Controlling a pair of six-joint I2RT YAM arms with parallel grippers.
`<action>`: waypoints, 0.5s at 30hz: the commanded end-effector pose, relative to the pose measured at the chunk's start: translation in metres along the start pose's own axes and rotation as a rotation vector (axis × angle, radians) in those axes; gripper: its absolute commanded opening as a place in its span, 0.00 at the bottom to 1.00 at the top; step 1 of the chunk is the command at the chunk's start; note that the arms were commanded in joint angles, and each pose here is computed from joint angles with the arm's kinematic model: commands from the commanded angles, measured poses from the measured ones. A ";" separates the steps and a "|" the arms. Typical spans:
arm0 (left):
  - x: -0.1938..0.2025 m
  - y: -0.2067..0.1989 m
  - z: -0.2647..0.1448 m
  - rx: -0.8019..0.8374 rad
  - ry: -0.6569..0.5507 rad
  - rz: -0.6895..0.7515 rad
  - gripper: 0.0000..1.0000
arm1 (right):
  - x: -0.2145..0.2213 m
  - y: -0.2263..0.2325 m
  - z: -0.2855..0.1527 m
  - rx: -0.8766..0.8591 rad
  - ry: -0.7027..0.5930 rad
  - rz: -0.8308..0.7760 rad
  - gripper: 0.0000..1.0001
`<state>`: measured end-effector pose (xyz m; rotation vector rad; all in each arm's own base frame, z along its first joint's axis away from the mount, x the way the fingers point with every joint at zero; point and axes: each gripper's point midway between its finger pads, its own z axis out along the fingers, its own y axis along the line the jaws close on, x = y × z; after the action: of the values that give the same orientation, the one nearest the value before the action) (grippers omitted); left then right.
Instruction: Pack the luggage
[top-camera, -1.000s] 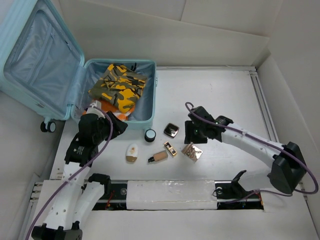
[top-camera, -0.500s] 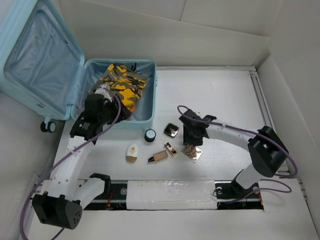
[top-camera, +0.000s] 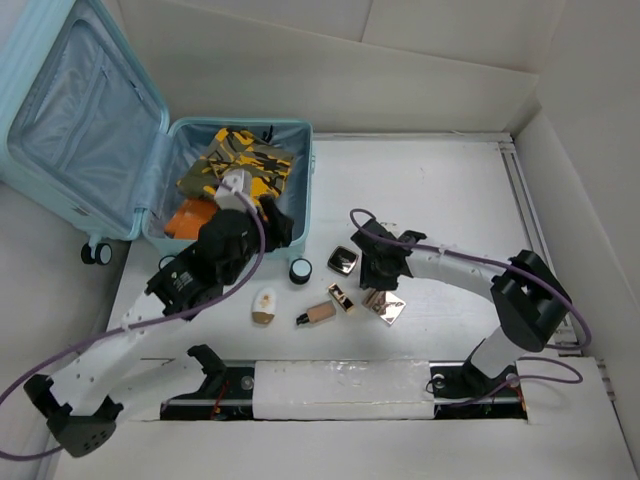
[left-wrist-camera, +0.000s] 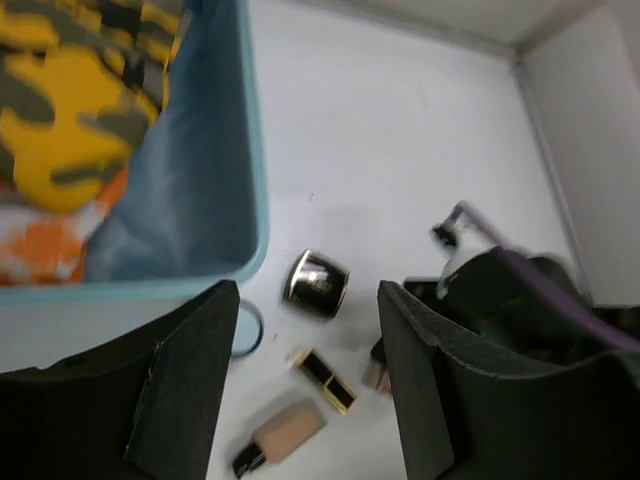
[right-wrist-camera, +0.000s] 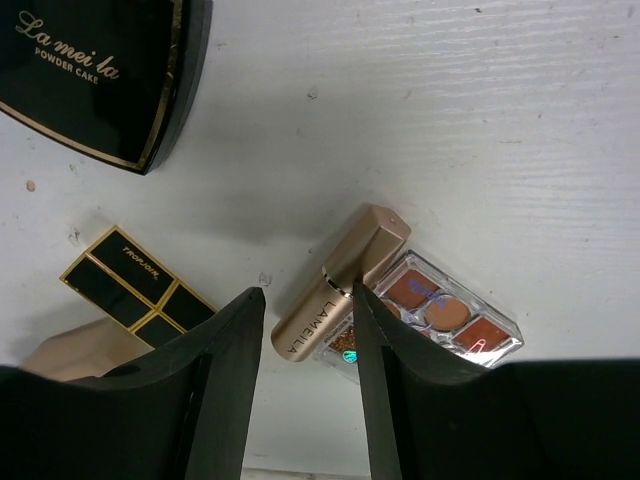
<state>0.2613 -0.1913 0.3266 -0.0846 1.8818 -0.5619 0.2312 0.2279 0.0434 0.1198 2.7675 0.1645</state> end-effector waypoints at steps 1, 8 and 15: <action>0.049 0.036 -0.013 -0.069 0.052 -0.141 0.54 | -0.018 -0.001 -0.010 -0.011 -0.085 0.058 0.47; 0.119 0.080 -0.020 -0.210 0.232 -0.123 0.54 | -0.015 -0.010 0.006 0.037 -0.051 0.063 0.43; 0.174 0.096 -0.024 -0.289 0.363 -0.168 0.56 | -0.011 -0.011 0.013 0.063 -0.029 0.085 0.42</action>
<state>0.2021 -0.1472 0.1589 -0.3136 2.2504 -0.4361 0.2358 0.2150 0.0325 0.2065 2.7707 0.0984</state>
